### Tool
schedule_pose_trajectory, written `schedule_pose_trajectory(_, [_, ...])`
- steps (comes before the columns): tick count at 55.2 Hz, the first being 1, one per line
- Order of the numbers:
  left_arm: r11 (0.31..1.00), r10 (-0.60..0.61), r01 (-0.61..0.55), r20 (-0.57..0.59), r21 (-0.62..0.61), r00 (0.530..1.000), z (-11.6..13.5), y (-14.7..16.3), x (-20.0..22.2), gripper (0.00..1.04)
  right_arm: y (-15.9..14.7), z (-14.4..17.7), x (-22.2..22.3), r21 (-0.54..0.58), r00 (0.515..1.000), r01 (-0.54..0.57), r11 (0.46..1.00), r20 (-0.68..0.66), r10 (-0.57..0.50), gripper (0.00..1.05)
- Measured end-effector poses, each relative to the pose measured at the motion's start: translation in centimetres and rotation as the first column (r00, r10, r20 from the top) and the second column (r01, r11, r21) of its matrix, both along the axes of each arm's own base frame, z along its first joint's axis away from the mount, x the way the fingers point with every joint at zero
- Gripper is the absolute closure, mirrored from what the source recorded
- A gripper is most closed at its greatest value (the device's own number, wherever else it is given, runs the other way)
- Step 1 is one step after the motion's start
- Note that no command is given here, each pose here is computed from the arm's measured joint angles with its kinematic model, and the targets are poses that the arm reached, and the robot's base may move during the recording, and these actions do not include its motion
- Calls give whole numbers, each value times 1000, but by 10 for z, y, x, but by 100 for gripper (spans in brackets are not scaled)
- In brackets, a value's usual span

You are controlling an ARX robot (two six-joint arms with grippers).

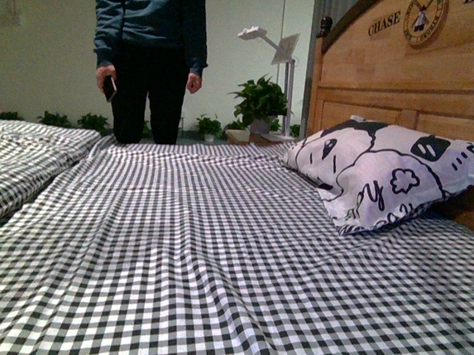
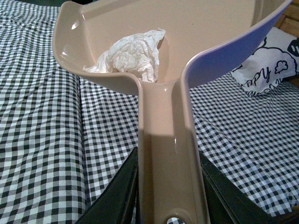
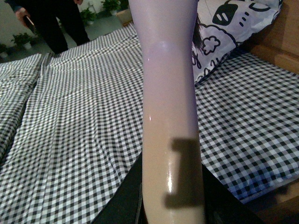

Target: Clean up trash

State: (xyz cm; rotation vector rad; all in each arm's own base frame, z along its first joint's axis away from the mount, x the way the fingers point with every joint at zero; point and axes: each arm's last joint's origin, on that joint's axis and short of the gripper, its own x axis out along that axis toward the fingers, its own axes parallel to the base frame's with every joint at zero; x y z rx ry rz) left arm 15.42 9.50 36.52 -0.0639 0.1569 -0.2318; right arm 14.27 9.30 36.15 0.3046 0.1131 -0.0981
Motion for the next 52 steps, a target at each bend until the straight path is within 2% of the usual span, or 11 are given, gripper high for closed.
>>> schedule_pose_trajectory(52, [1000,0,0,0,0,1000,0,0,0,76,0,0,0,0,1000,0,1000,0,0,85])
